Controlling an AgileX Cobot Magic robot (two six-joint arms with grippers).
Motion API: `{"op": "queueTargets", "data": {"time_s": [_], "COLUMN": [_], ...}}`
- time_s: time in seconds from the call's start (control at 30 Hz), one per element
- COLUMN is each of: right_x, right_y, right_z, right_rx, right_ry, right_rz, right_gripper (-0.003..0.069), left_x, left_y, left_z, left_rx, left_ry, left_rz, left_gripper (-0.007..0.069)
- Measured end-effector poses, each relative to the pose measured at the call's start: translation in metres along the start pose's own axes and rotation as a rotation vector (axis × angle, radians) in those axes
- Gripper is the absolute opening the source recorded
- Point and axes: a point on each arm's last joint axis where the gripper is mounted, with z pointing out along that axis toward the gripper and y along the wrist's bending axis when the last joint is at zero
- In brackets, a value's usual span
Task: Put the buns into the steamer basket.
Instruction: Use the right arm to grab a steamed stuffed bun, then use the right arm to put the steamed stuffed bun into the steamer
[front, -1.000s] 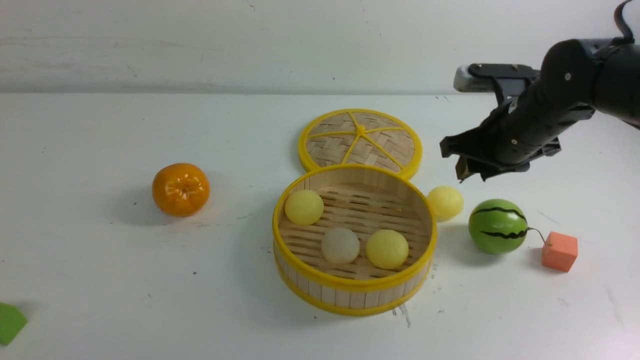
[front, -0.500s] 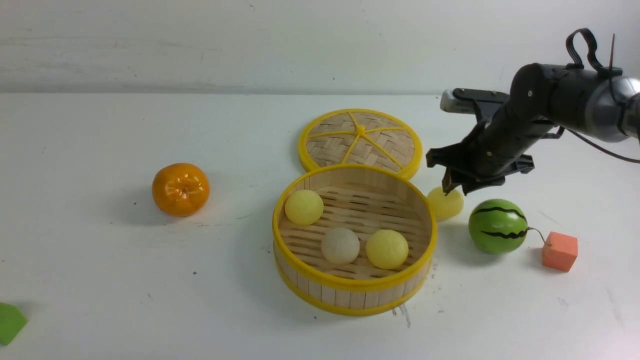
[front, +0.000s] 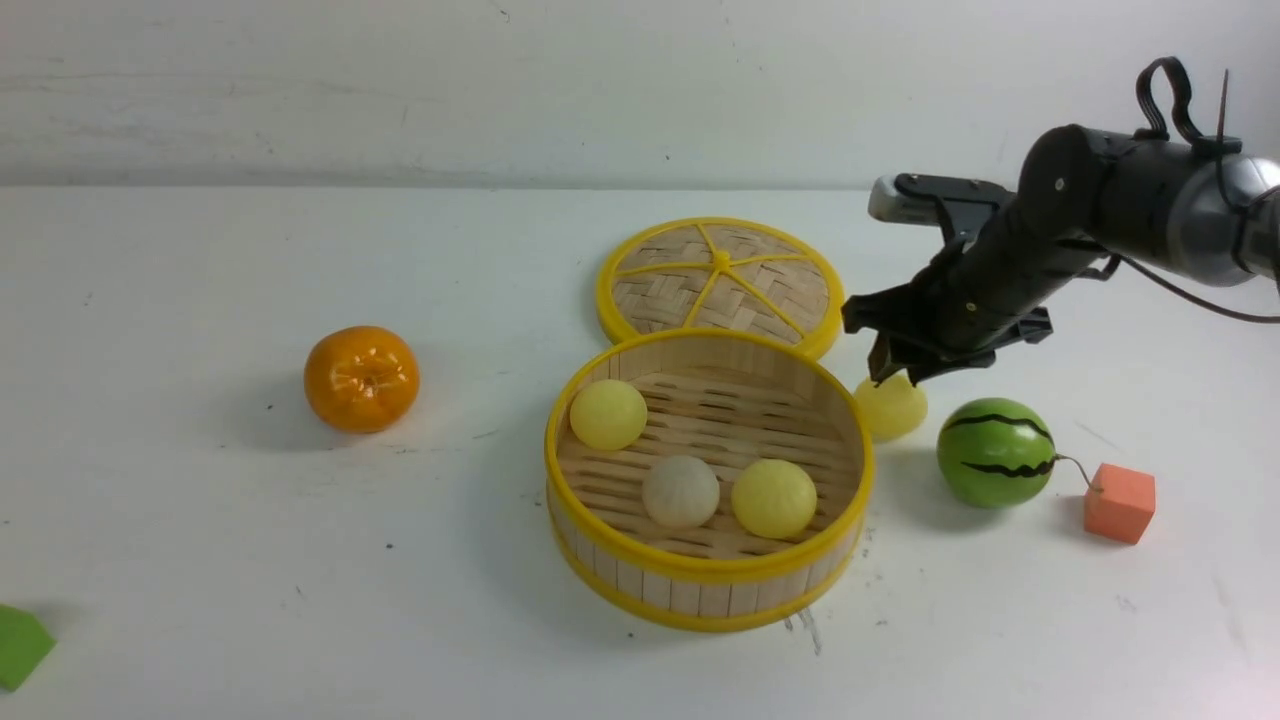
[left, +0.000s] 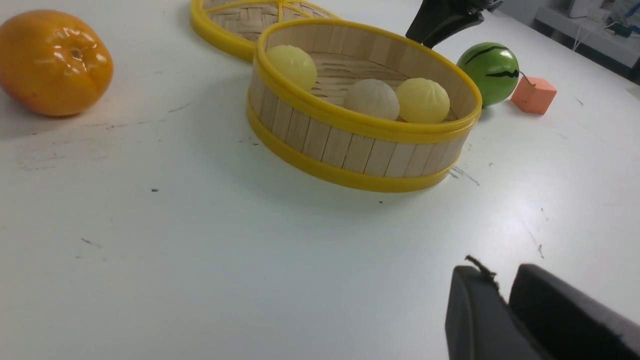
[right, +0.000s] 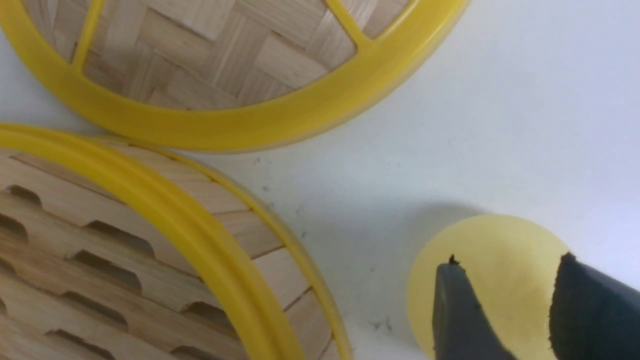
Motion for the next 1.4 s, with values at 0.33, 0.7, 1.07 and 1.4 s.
{"op": "queueTargets", "data": {"time_s": [0.33,0.7,1.07,1.4], "right_x": [0.003,0.003,-0.007,0.013], "right_y": [-0.004,-0.004,0.036,0.102], "right_z": [0.012,0.012,-0.066,-0.057], "right_rx": [0.010,0.018,-0.059,-0.157], "right_ry": [0.014,0.014,-0.058,-0.014], "right_rz": [-0.002,-0.019,-0.145,-0.255], "right_gripper": [0.0239,-0.0001,-0.0003,0.0003], "left_x": [0.000,0.000,0.000,0.000], "left_y": [0.000,0.000,0.000,0.000], "left_z": [0.000,0.000,0.000,0.000], "left_rx": [0.000,0.000,0.000,0.000], "left_ry": [0.000,0.000,0.000,0.000], "left_rz": [0.000,0.000,0.000,0.000], "left_gripper": [0.0102,0.0112,0.0124,0.0130]}}
